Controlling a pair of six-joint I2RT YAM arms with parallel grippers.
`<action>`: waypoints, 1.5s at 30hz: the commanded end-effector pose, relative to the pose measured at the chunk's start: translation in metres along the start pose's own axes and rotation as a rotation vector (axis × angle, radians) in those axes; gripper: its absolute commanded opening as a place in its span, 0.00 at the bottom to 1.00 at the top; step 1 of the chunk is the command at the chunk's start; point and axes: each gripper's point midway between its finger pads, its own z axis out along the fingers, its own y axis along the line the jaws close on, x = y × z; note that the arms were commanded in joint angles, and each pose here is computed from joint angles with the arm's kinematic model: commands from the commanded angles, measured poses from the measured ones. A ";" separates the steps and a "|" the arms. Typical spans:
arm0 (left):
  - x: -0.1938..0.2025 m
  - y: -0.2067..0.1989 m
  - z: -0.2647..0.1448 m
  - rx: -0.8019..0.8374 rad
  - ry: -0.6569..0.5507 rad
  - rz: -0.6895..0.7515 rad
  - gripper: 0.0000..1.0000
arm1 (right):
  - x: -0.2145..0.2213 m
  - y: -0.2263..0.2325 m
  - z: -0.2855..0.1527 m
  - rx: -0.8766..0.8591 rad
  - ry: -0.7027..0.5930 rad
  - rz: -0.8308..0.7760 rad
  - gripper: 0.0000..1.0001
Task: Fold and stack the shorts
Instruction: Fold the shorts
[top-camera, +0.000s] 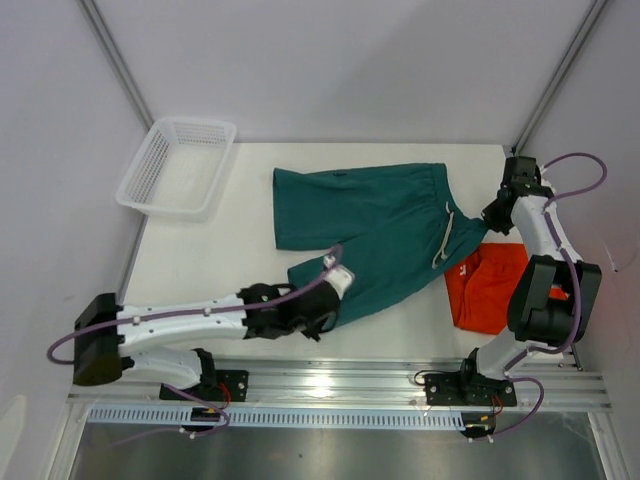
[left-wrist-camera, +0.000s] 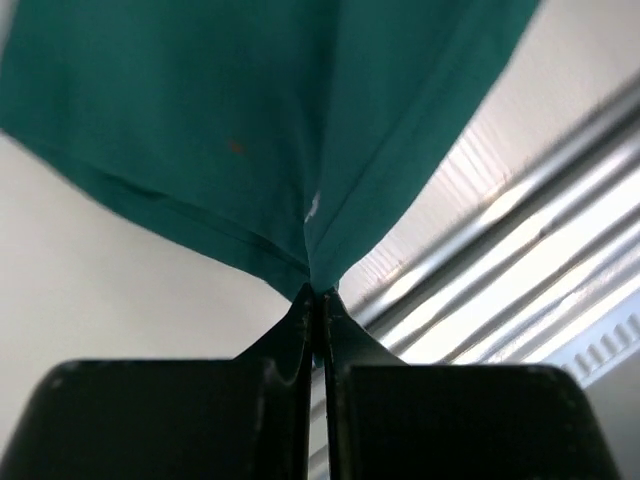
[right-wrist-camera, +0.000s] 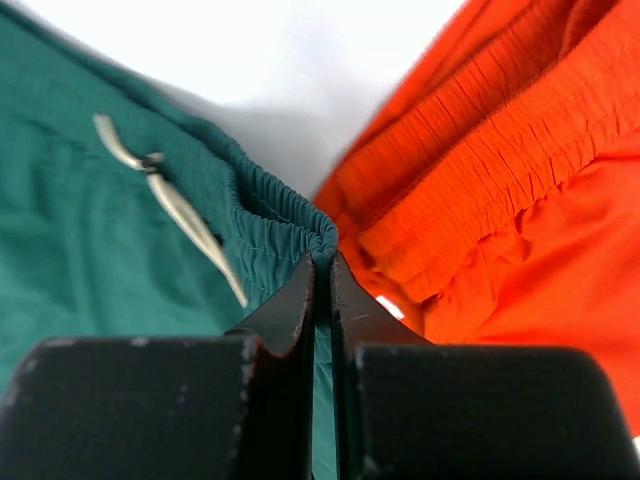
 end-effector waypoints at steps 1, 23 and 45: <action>-0.052 0.041 -0.033 -0.063 -0.155 -0.194 0.00 | -0.025 0.005 -0.027 0.002 -0.045 -0.007 0.00; -0.238 0.205 -0.072 -0.308 -0.417 -0.448 0.00 | -0.083 0.101 -0.030 -0.158 -0.026 0.126 0.00; -0.295 0.323 -0.011 -0.355 -0.439 -0.539 0.00 | -0.125 0.238 0.023 -0.588 -0.028 0.310 0.00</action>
